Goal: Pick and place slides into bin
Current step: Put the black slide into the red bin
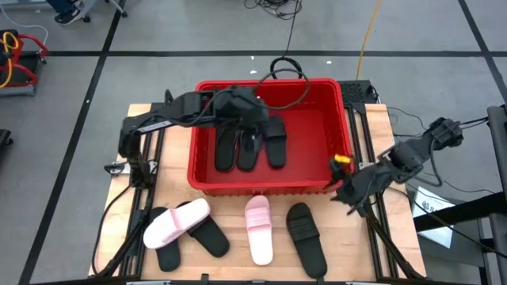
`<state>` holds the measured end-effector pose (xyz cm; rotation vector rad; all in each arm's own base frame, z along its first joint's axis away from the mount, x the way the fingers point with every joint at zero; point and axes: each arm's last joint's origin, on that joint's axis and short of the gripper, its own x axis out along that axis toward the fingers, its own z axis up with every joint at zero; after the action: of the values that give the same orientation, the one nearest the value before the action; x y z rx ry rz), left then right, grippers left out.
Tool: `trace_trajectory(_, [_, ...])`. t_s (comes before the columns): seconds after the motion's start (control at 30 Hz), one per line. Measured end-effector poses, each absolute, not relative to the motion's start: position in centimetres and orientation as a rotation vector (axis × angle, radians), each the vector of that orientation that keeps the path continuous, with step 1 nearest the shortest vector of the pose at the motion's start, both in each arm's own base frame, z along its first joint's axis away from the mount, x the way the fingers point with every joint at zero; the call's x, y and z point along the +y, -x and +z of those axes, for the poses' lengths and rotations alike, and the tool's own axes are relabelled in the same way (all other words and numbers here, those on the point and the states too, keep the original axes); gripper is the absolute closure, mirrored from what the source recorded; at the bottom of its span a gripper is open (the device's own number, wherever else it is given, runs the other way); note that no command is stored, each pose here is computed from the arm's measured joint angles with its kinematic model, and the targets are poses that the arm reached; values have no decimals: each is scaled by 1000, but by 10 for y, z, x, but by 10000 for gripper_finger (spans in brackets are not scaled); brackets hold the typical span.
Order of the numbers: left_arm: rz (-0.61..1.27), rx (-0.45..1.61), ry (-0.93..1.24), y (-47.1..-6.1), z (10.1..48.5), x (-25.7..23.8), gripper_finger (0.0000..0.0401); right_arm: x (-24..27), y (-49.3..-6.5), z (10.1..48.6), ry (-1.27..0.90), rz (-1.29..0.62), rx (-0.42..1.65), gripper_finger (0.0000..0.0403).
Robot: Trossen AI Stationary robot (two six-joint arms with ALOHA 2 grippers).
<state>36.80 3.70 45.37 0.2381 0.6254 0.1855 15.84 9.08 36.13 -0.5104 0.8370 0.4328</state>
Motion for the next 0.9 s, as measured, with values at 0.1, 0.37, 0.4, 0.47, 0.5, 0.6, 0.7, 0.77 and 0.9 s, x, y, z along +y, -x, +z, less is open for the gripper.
trace_trajectory(0.1, [192, 596, -230, -357, 465, 23, 313, 100, -157, 350, 511, 510, 840, 234])
trace_trajectory(0.37, [175, 565, -210, -345, 474, 1, 313, 129, -148, 343, 460, 609, 794, 234])
trace_trajectory(0.4, [171, 572, -206, -345, 473, -1, 313, 133, -146, 344, 447, 622, 782, 234])
trace_trajectory(0.47, [164, 595, -199, -344, 471, -4, 313, 140, -144, 346, 416, 643, 751, 234])
trace_trajectory(0.5, [160, 603, -198, -344, 470, -6, 313, 144, -142, 347, 395, 652, 735, 234])
trace_trajectory(0.6, [145, 613, -201, -343, 469, -11, 313, 157, -140, 349, 324, 680, 698, 234])
trace_trajectory(0.7, [128, 607, -203, -343, 470, -17, 313, 168, -137, 349, 263, 695, 700, 234])
trace_trajectory(0.77, [115, 597, -206, -343, 470, -22, 313, 175, -135, 345, 234, 685, 729, 234])
trace_trajectory(0.9, [86, 596, -235, -343, 470, -30, 313, 190, -136, 334, 232, 671, 785, 234])
